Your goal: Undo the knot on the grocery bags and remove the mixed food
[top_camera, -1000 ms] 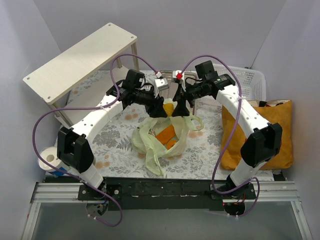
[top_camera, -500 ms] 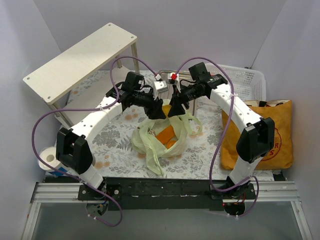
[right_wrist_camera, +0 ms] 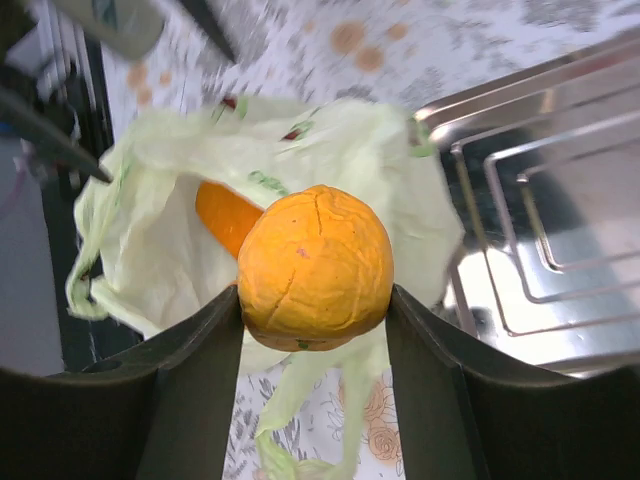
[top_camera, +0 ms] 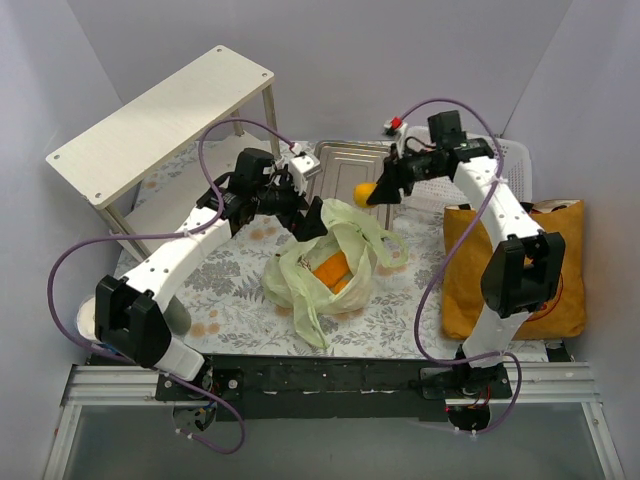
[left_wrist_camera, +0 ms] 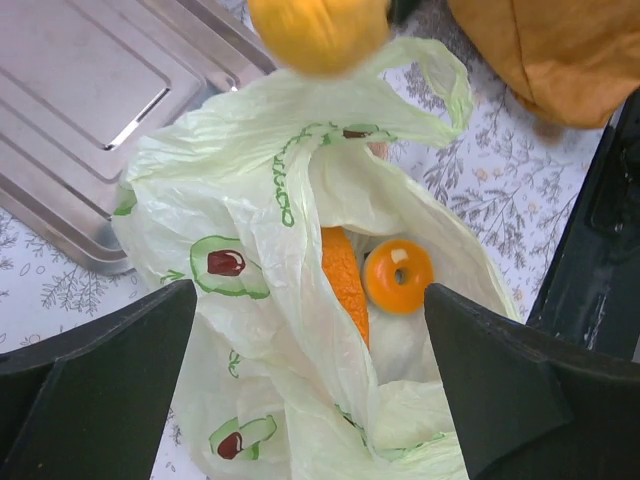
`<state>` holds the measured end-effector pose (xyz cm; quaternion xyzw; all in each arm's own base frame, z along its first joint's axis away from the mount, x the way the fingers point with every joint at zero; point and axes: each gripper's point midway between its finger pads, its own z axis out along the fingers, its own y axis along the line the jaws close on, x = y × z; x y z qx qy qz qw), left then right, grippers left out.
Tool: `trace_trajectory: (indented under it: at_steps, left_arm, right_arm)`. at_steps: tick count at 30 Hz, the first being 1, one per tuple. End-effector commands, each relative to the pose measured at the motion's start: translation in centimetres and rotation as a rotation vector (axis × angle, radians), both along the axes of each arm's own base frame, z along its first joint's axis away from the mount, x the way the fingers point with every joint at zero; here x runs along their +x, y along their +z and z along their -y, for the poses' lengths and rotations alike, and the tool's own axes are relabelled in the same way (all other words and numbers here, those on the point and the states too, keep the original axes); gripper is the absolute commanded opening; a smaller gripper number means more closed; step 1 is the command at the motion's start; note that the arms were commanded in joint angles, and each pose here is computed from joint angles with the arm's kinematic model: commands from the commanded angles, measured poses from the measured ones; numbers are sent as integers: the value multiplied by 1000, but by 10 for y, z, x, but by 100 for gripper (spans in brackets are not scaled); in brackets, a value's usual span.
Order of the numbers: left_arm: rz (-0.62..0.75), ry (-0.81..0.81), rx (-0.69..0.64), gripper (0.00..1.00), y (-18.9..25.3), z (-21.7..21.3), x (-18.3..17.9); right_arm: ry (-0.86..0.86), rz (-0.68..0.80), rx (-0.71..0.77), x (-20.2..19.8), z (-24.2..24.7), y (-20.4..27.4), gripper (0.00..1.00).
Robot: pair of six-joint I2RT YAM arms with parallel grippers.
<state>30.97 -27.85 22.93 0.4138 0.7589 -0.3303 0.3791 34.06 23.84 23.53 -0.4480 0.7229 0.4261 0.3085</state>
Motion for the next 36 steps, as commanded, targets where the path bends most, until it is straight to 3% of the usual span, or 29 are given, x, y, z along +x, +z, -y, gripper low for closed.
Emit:
trace_trajectory:
  at_steps: [1, 2, 5, 7, 8, 9, 11, 17, 24, 27, 30, 35, 36]
  left_arm:
    - [35, 66, -96, 98, 35, -4, 0]
    - [28, 73, -98, 98, 35, -4, 1]
    - [33, 81, -85, 98, 32, -5, 5]
    - [40, 91, -79, 98, 33, -5, 7]
    - [42, 93, -76, 98, 33, -6, 8]
    - [50, 92, -73, 98, 35, -6, 9]
    - [50, 106, -56, 98, 34, -9, 10]
    - [64, 139, 22, 98, 21, -19, 18]
    - [57, 185, 74, 98, -1, -30, 46]
    - [54, 214, 67, 98, -2, -35, 60]
    - [51, 221, 64, 98, -4, -37, 65]
    - [33, 210, 60, 98, -9, -37, 61]
    - [26, 202, 56, 98, -10, -36, 59]
  right_arm:
    - [-207, -61, 167, 61, 40, 45, 30]
    - [-279, -87, 176, 81, 60, 39, 30]
    - [-489, 14, 77, 138, 99, 30, 28]
    - [-716, 145, -99, 180, 140, 26, 27]
    - [-799, 158, -168, 197, 158, 14, 21]
    - [-1028, 204, -326, 216, 203, 7, 16]
    - [-1227, 234, -405, 238, 238, 1, 15]
    - [-1260, 246, -499, 271, 253, -42, 15]
    - [-1254, 204, -620, 273, 265, -96, 19]
    - [-1252, 181, -623, 274, 279, -106, 32]
    - [-1214, 154, -587, 274, 272, -113, 62]
    - [-1148, 138, -529, 269, 256, -105, 88]
    - [-1166, 143, -537, 268, 259, -101, 98]
